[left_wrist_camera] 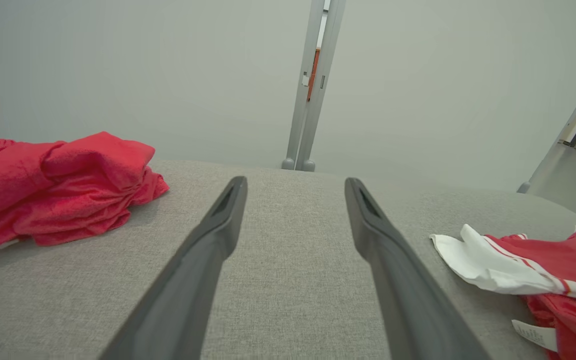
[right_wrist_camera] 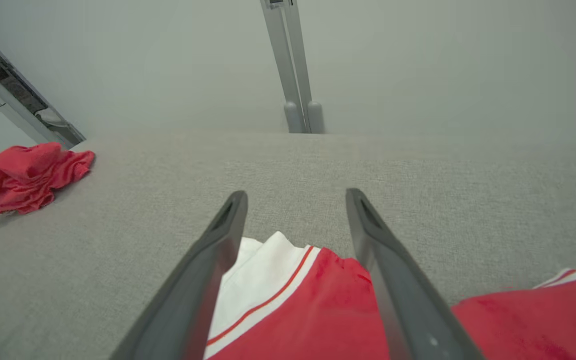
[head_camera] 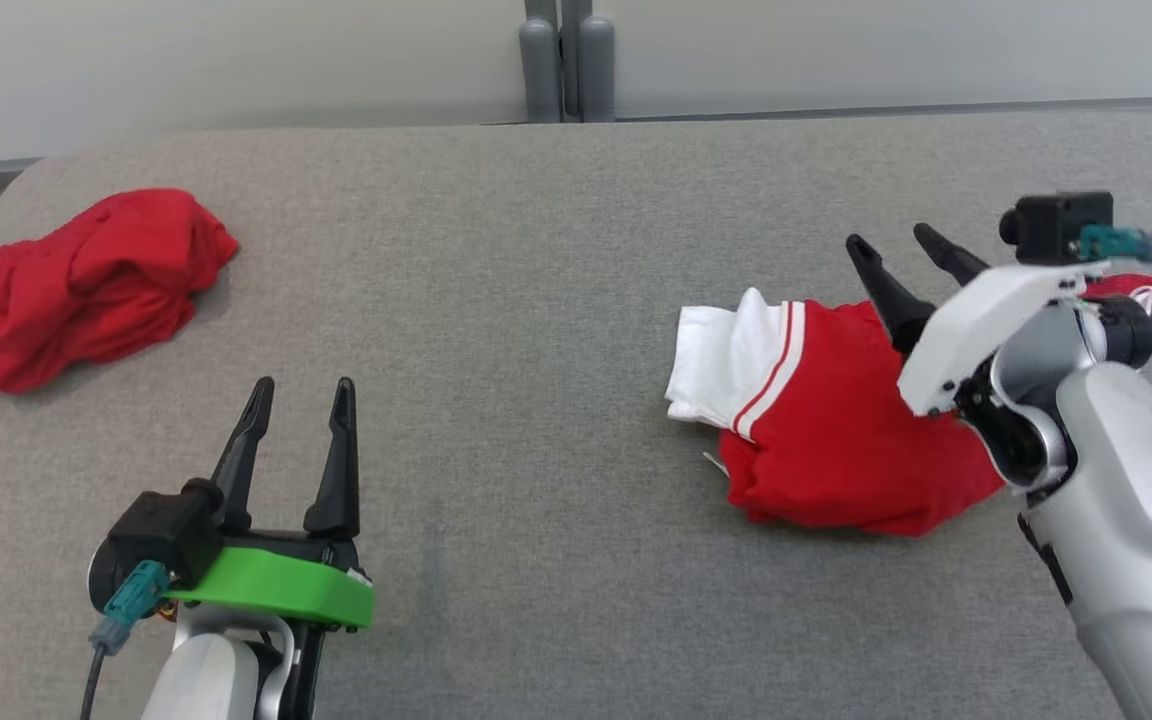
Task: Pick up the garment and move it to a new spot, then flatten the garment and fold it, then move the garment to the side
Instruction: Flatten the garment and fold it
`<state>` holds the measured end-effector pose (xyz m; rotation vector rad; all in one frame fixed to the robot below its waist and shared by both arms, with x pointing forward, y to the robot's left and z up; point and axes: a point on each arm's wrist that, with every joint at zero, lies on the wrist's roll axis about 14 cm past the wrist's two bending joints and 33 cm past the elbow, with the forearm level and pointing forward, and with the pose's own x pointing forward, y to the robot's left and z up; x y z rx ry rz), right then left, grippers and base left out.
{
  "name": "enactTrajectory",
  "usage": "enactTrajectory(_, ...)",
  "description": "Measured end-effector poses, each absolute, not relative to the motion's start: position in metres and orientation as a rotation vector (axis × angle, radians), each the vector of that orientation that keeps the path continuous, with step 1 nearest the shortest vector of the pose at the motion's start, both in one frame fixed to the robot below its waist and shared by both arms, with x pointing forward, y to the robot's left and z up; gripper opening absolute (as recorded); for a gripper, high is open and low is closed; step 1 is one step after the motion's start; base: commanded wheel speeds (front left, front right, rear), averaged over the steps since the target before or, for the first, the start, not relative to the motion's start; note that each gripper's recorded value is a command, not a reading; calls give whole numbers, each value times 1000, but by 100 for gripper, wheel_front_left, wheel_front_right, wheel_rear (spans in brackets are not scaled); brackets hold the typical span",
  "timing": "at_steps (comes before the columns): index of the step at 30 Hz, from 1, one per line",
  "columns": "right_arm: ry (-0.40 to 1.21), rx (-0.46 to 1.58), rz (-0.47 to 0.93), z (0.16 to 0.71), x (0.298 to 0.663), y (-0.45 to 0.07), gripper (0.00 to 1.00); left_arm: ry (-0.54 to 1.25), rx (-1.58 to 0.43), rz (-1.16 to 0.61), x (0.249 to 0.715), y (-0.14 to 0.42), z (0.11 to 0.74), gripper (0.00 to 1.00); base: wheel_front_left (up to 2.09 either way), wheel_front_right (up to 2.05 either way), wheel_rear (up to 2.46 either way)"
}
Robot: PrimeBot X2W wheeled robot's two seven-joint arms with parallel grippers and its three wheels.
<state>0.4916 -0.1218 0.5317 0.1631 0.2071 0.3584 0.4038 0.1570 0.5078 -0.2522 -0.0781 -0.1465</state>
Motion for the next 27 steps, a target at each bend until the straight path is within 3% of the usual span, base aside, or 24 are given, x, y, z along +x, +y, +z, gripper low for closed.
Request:
enactTrajectory(7, 590, 46, 452, 477, 520, -80, 100, -64, -273, -76, 404, 176, 501, 100, 0, 0, 0)
enactTrajectory(17, 1049, -62, 508, 391, 496, -49, 100, -38, -271, 46, 389, 212, 490, 100, 0, 0, 0)
enactTrajectory(18, 1066, -70, 513, 389, 496, -47, 85, -38, -271, 56, 387, 214, 489, 100, 0, 0, 0)
enactTrajectory(19, 1070, -73, 516, 389, 497, -46, 48, -37, -270, 63, 386, 216, 489, 100, 0, 0, 0)
enactTrajectory(20, 1063, -78, 514, 388, 499, -46, 0, -37, -270, 71, 385, 219, 489, 100, 0, 0, 0)
enactTrajectory(27, 918, -59, 513, 404, 515, -42, 0, -44, -270, 78, 385, 221, 491, 100, 0, 0, 0)
